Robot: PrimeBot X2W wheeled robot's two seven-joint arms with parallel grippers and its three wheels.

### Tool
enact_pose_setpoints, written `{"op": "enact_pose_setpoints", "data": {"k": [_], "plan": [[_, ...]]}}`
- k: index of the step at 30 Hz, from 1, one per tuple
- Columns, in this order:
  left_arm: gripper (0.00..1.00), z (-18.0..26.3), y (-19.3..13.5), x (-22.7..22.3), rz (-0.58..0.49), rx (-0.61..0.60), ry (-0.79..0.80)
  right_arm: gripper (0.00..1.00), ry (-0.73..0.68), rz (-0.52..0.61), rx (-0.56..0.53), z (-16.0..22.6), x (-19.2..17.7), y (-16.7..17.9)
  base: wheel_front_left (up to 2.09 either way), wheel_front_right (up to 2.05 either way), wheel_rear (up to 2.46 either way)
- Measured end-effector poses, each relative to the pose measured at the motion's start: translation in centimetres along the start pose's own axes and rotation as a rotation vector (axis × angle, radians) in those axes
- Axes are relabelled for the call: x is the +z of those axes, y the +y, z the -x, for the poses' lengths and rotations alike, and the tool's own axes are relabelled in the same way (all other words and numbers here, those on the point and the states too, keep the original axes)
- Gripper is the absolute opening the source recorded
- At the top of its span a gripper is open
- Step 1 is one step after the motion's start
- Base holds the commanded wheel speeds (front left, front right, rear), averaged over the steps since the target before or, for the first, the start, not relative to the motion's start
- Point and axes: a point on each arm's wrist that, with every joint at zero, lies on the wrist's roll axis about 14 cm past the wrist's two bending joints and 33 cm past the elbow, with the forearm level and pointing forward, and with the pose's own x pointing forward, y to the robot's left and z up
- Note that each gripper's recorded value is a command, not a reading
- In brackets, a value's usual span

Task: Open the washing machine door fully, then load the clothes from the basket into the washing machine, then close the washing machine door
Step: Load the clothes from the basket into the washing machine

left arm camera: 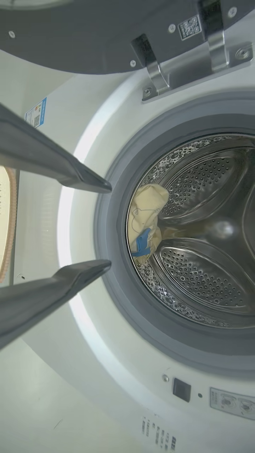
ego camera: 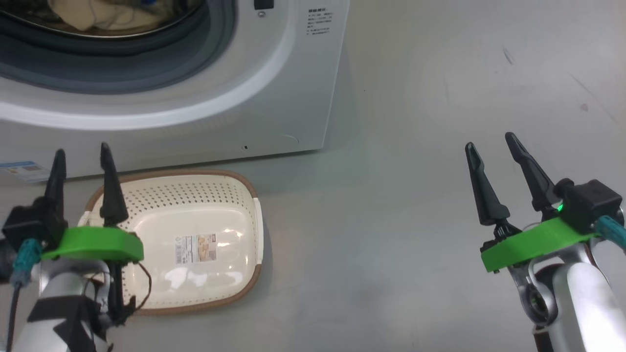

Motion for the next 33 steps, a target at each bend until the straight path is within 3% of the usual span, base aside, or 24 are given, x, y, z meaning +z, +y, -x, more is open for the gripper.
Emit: {"op": "enact_pose_setpoints", "data": {"k": [16, 33], "plan": [[1.0, 9.4, -0.1, 3.2, 0.003, 0.066, -0.059, 1.0, -0.027, 0.022, 0.047, 3.8, 3.0, 1.9, 0.0, 0.0, 0.0], [1.0, 11.9, -0.6, 5.1, -0.014, 0.072, -0.114, 1.0, -0.066, 0.027, 0.053, 6.1, 4.9, 2.2, 0.0, 0.0, 0.0]]}}
